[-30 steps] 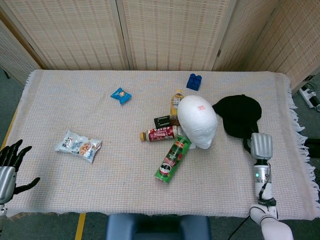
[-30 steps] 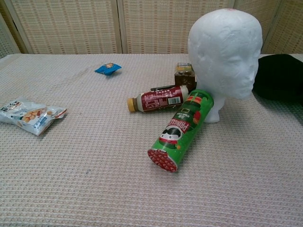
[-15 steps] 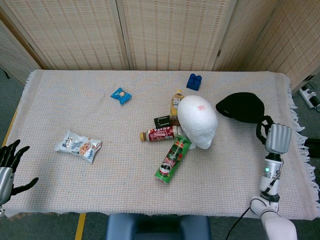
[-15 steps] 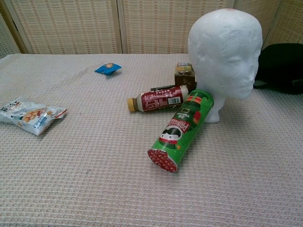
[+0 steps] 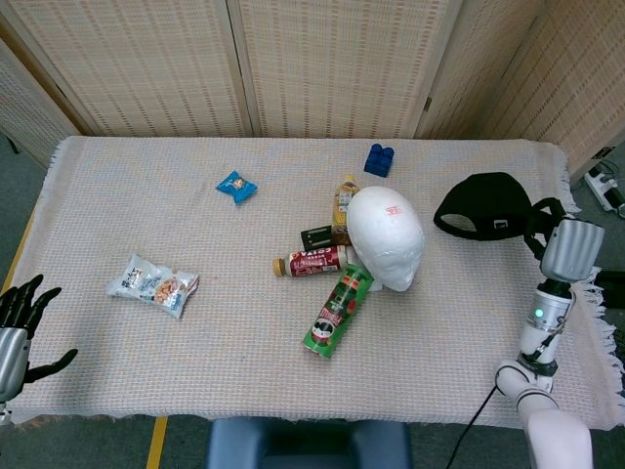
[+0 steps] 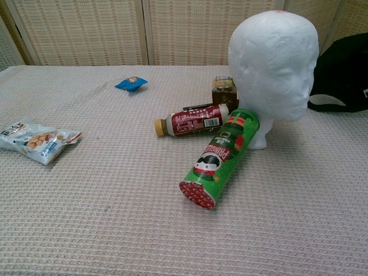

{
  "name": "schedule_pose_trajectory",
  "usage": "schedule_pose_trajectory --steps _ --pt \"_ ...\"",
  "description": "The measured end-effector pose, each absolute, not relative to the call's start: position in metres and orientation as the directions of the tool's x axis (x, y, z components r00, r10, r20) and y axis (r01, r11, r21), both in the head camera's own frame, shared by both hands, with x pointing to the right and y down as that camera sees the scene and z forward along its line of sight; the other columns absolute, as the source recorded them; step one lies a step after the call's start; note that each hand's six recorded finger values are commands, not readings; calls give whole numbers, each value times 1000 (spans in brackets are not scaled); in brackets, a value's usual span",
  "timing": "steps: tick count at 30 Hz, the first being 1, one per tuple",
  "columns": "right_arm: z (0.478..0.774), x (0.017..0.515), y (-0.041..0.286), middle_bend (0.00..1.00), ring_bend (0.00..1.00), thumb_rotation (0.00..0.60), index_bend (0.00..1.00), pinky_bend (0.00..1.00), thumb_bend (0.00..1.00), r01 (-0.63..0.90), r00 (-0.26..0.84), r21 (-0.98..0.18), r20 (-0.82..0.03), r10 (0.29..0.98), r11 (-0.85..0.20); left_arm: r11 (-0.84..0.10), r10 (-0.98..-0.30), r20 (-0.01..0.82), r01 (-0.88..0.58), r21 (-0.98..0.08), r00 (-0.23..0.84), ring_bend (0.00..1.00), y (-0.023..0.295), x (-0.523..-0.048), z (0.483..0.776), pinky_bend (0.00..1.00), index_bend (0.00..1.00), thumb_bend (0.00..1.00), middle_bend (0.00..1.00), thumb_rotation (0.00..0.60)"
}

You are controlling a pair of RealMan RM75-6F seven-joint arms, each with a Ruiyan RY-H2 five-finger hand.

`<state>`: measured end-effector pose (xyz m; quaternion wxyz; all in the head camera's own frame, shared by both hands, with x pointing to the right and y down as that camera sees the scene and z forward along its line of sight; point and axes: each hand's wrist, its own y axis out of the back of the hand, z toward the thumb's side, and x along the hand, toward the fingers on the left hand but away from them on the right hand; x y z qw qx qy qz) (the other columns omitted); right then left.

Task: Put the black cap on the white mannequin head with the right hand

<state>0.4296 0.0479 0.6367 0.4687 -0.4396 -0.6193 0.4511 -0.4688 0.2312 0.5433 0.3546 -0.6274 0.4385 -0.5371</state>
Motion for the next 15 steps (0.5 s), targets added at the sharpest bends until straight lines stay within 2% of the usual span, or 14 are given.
schedule_pose_trajectory --steps 9,15 --pt "587 403 -3 1000 1000 600 991 1000 441 101 -103 -922 363 926 373 -370 -928 370 -177 -912 34 0 231 -469 544 80 175 189 2 600" --pt "563 368 -29 1000 1000 600 991 1000 437 125 -53 -882 450 891 453 -374 -927 375 -177 -911 30 0 230 -471 546 80 173 189 1 600"
